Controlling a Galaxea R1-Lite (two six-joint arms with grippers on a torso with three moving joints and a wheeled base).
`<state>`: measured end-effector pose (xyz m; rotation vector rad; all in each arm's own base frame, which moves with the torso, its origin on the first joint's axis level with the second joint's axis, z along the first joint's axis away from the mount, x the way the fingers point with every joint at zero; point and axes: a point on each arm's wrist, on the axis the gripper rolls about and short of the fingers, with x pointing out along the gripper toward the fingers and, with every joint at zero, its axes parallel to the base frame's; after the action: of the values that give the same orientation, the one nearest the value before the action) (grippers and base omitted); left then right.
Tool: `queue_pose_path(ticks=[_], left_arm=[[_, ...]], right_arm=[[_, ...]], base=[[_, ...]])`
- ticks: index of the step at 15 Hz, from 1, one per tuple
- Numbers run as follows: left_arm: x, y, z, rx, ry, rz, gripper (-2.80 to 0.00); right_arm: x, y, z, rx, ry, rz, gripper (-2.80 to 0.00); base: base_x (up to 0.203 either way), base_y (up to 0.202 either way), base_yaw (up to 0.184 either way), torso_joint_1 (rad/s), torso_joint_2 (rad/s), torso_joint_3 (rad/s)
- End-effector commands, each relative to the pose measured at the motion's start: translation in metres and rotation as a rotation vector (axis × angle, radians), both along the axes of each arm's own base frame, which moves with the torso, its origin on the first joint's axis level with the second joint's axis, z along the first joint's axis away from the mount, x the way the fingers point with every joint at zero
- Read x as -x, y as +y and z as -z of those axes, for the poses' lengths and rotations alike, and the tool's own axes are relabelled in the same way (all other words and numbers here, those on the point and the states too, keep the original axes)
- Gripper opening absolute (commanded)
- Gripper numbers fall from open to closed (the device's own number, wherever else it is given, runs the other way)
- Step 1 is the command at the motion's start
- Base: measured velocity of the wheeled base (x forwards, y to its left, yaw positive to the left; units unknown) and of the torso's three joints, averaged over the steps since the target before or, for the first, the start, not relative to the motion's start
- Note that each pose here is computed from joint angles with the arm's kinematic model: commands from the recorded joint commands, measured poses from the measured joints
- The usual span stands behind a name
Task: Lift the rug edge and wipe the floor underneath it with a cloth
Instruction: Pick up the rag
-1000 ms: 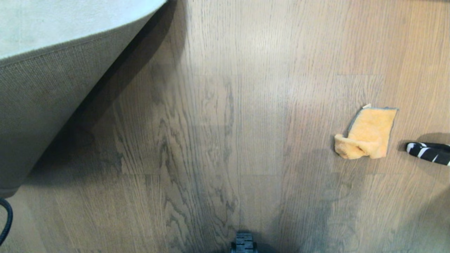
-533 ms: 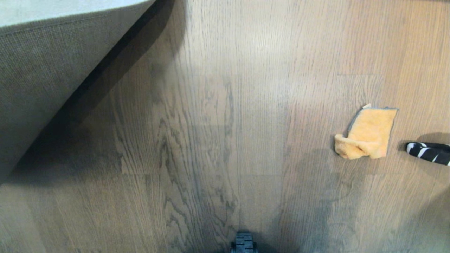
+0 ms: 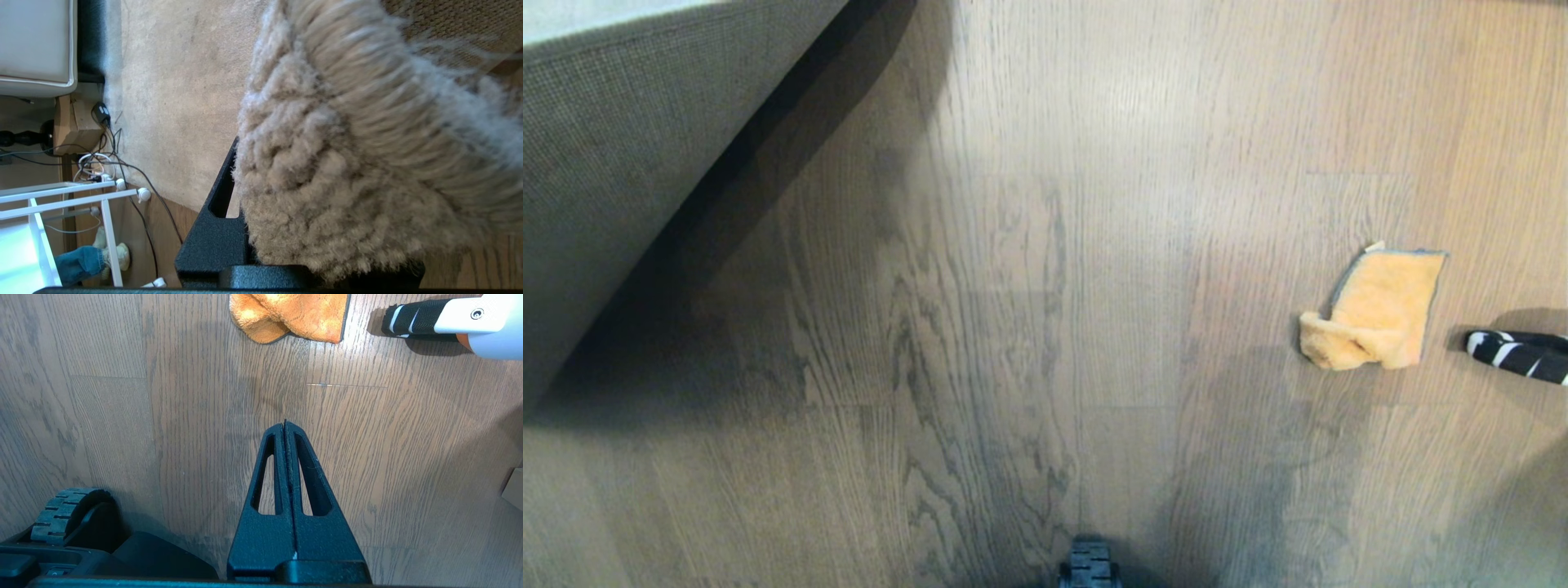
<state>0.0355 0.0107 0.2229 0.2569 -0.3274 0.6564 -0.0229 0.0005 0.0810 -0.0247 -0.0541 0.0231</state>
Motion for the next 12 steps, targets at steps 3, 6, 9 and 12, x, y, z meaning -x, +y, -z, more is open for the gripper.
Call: queue_pose_path(ticks=[3,6,9,12], left_arm=[[0.001,0.0,0.009,0.037,-0.005,0.008,-2.8],[0.0,0.0,0.016,0.049,0.008,0.017,-2.8],[-0.001,0.0,0.022,0.057,0.024,0.023,-2.8],[-0.001,0.0,0.025,0.055,0.032,0.028,-2.8]], right_arm=[[0.0,0.0,0.0,0.001,-0.001,-0.001,-2.8],[0.0,0.0,0.0,0.001,-0.001,-0.001,-2.8],[0.0,0.0,0.0,0.001,-0.001,-0.001,-2.8],[0.0,0.0,0.0,0.001,-0.001,-0.001,-2.8]], base=[[0.0,0.0,0.0,0.0,0.0,0.0],[0.0,0.0,0.0,0.0,0.0,0.0],[0.0,0.0,0.0,0.0,0.0,0.0],[0.0,0.0,0.0,0.0,0.0,0.0]])
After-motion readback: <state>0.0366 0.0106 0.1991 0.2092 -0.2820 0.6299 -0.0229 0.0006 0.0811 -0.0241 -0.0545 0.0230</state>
